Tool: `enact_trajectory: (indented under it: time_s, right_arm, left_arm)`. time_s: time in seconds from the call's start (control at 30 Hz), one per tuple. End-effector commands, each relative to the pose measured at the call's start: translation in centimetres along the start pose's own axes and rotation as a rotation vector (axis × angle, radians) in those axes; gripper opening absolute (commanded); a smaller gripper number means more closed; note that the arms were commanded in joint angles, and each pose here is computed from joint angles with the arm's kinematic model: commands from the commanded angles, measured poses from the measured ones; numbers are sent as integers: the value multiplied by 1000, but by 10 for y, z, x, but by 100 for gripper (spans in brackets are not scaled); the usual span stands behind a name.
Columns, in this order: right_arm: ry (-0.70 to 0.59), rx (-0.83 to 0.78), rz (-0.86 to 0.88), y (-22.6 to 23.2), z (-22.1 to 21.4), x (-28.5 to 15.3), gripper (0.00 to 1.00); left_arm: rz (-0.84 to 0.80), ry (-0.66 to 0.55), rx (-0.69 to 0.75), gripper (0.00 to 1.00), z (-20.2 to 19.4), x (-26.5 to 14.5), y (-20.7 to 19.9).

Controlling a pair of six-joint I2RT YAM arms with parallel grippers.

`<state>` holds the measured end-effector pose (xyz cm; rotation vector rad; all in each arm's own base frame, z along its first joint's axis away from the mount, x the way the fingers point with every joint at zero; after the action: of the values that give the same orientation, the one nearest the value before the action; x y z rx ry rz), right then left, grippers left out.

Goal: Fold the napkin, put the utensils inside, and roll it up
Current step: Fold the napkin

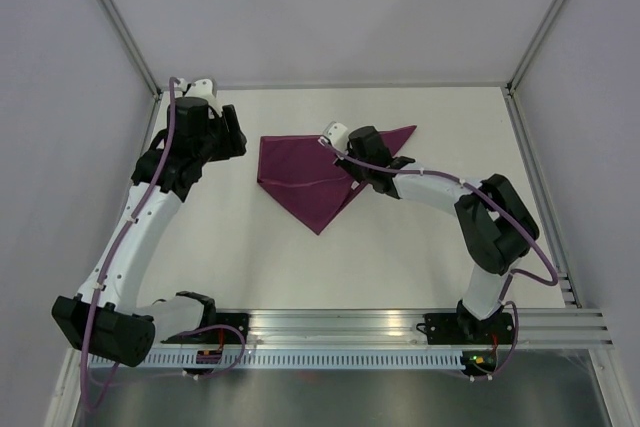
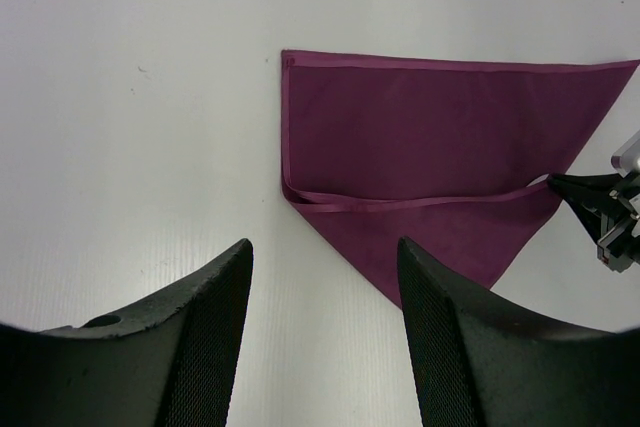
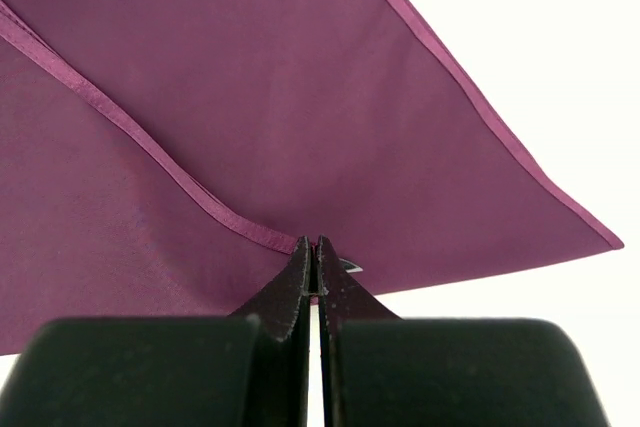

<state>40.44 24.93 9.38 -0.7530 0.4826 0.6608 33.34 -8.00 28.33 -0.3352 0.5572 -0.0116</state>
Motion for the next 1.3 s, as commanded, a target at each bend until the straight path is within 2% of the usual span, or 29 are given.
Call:
enact_trajectory:
  time_s: [0.0, 0.63, 1.27]
  right_arm:
    - [-17, 13, -32, -13, -1, 1, 0]
    - [59, 14, -12, -1, -39, 12, 0]
    - [101, 22, -35, -7, -48, 28, 0]
  left_arm:
    - [-45, -27, 16, 64, 10, 0, -8]
    - [-50, -5, 13, 64, 1, 7, -7]
    - [-52, 9, 12, 64, -7, 10, -6]
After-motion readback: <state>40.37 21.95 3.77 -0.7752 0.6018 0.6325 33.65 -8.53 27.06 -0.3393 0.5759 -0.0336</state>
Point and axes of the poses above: each gripper's point midway between its finger pads, its own x axis out along the fingers, its own y axis along the line the jaws close on, z = x × y, the point moved 1 cm from there along -x, back along the fingers, and after that the axes turned 9 degrees about -x, right-handed, at the moved point
